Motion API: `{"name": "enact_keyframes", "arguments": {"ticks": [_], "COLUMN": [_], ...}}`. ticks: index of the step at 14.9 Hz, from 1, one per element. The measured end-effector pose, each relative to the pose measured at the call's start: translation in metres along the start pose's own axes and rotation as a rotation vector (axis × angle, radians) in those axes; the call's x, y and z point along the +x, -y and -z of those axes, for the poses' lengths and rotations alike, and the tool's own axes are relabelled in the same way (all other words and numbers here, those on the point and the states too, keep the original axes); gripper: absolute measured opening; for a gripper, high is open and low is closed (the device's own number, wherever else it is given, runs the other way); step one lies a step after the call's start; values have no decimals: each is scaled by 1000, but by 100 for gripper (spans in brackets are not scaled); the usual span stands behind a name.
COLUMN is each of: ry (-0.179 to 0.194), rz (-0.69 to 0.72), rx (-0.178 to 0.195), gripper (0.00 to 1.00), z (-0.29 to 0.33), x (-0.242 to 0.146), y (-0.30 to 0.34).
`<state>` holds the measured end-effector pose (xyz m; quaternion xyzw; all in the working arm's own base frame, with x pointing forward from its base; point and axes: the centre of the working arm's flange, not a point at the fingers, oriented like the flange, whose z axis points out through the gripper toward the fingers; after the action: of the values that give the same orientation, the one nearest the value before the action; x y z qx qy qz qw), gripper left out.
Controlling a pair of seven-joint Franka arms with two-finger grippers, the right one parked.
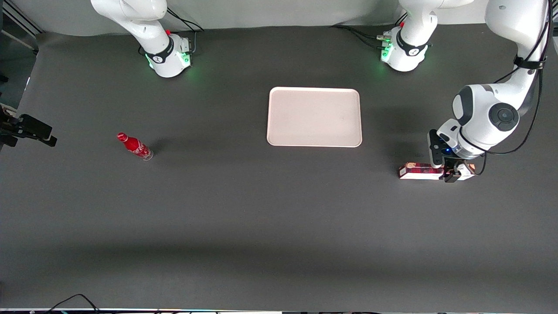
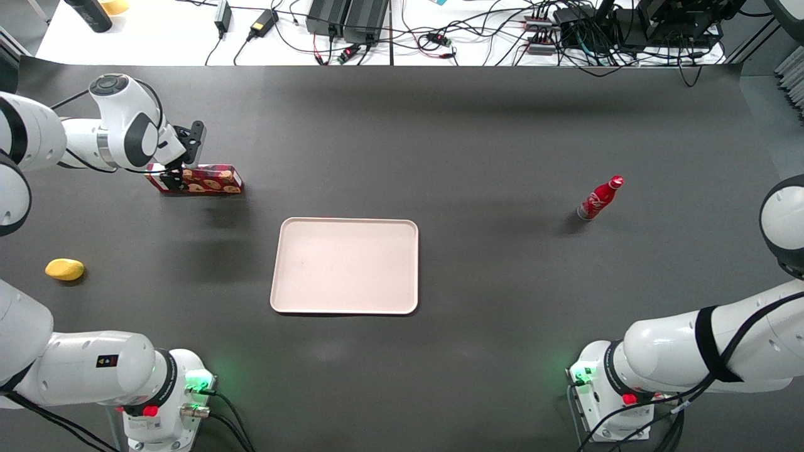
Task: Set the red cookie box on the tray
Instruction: 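Close the left gripper on the end of the shortbread box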
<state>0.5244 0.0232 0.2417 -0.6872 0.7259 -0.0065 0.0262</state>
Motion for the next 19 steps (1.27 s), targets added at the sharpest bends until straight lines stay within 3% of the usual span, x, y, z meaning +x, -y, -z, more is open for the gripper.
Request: {"name": "enact_keyframes", "arguments": {"ticks": [7, 9, 15, 17, 19], "ry": [-2, -2, -2, -1, 1], "rz": [2, 4, 5, 0, -8], "rx": [-3, -5, -3, 0, 20], "gripper": [99, 83, 18, 7, 7], "z": [-18, -21, -23, -22, -16], "x": [-1, -2, -3, -3, -4], "y": [0, 1, 7, 9, 16]}}
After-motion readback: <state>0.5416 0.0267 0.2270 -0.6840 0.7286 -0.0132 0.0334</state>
